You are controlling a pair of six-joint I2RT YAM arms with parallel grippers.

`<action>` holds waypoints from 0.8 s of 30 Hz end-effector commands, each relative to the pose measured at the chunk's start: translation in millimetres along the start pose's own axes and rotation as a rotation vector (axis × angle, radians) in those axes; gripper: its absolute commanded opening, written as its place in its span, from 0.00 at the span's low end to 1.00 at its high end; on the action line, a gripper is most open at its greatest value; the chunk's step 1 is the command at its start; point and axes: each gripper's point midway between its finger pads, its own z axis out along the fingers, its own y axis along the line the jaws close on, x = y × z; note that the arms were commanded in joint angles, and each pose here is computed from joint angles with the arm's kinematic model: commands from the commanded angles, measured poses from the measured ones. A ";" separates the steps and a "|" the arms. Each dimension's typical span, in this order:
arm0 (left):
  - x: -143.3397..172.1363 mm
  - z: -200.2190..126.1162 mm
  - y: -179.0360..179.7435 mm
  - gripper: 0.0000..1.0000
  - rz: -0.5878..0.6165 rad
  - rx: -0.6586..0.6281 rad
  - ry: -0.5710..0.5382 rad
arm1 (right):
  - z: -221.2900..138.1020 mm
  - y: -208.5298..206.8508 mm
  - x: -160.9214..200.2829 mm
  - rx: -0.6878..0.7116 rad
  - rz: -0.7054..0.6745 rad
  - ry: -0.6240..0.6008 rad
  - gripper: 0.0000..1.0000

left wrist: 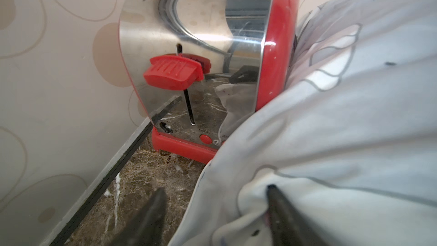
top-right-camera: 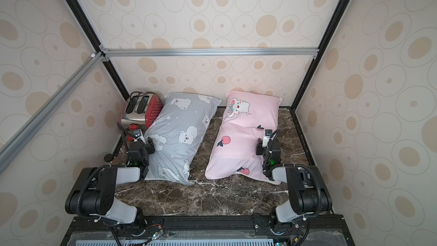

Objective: Zip up pillowcases
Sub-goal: Reset both arms

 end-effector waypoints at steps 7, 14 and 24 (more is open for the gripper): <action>16.4 2.2 1.2 0.99 0.040 -0.009 0.053 | 2.1 -9.6 26.1 0.046 -0.024 0.095 0.64; 15.9 1.0 1.1 0.99 0.041 -0.008 0.047 | 2.2 -9.5 26.0 0.046 -0.025 0.095 1.00; 16.6 2.4 0.6 0.99 0.041 -0.008 0.053 | 2.2 -9.7 26.4 0.046 -0.025 0.096 1.00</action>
